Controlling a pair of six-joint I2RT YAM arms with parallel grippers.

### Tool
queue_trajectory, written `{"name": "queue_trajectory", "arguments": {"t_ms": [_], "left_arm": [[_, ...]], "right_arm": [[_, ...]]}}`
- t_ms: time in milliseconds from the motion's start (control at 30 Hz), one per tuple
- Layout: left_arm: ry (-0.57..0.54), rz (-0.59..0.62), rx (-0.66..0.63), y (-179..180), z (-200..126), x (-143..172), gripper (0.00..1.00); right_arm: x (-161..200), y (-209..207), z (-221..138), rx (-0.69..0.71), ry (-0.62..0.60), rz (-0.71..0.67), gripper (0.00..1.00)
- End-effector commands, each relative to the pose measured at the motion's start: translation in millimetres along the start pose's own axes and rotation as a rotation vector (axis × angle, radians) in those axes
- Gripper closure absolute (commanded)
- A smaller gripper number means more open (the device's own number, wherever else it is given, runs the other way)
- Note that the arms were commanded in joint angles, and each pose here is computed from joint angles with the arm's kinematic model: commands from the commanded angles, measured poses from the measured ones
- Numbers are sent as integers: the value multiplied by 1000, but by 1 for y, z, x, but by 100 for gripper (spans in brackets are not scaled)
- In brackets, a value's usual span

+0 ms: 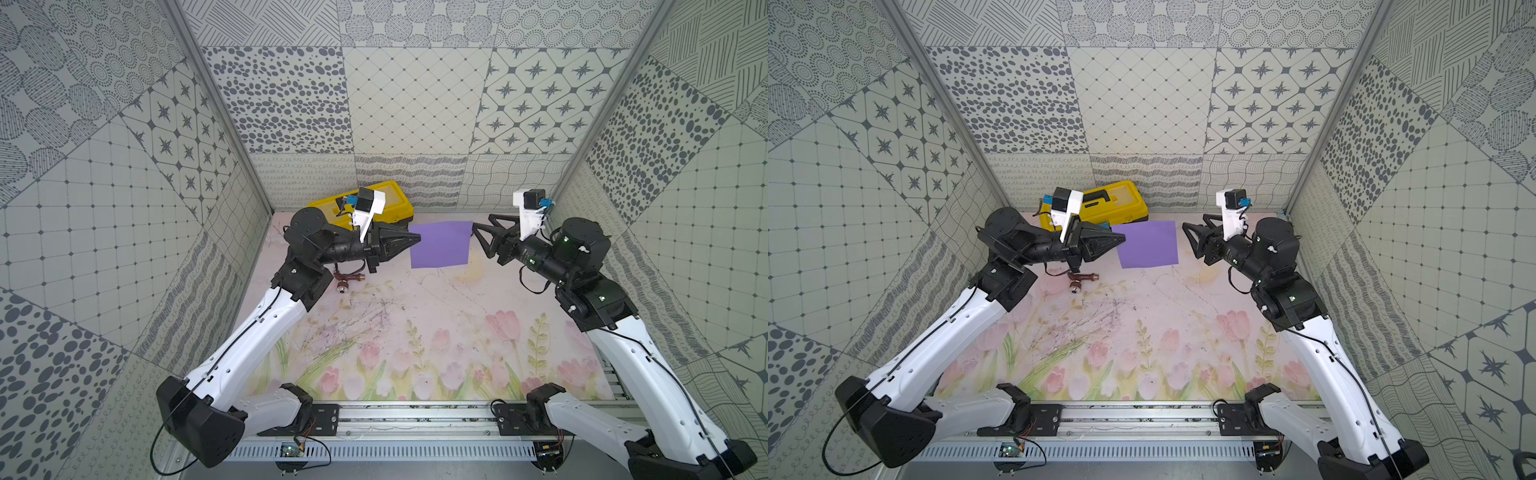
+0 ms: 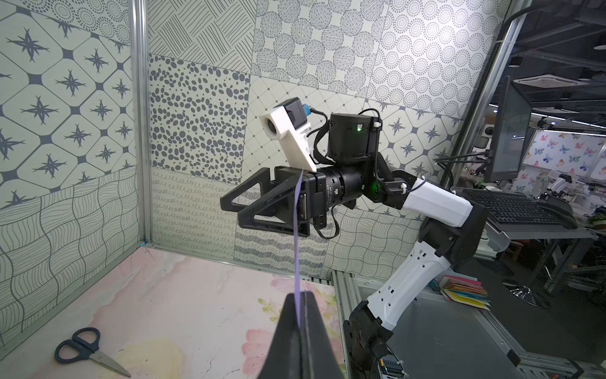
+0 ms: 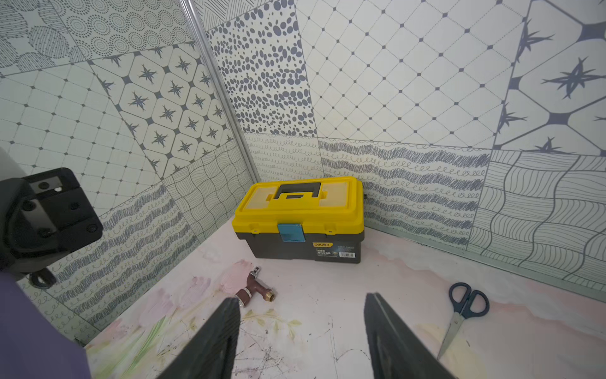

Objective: Fold the square paper along the opposite sides
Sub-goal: Fold the paper.

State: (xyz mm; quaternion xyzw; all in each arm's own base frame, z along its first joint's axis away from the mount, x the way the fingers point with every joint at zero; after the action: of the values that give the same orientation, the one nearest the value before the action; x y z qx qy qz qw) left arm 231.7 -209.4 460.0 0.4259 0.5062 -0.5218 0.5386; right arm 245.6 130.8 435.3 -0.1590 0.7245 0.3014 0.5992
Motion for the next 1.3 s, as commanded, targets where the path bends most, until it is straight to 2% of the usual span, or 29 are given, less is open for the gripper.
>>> {"name": "queue_trajectory", "arguments": {"t_ms": [0,233,400,700,1267], "left_arm": [[8,2,11,-3,0,-2,100],[19,-3,-85,10,2,-1,100],[17,-7,-131,16,3,-3,100],[36,-18,-203,27,3,1,100],[50,-51,-212,32,6,5,100]], "right_arm": [[-7,6,2,-54,-35,-36,36],[-10,30,-13,-240,-24,-34,39],[-8,40,-19,-323,-2,-16,41],[-2,52,-19,-400,29,4,42],[10,81,11,-499,109,-48,43]]}}
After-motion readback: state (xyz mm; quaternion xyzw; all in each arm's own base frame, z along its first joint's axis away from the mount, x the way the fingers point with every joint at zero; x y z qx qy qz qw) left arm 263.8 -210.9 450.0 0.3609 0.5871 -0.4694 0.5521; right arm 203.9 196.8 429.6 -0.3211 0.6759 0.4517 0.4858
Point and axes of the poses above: each gripper's point midway between its finger pads, its own z axis out along the fingers, its own y axis along the line the jaws close on, x = y × z, the point moved 7 cm from there along -z, back along the fingers, and after that the axes turned 3 degrees about z, right-handed, at the moved point
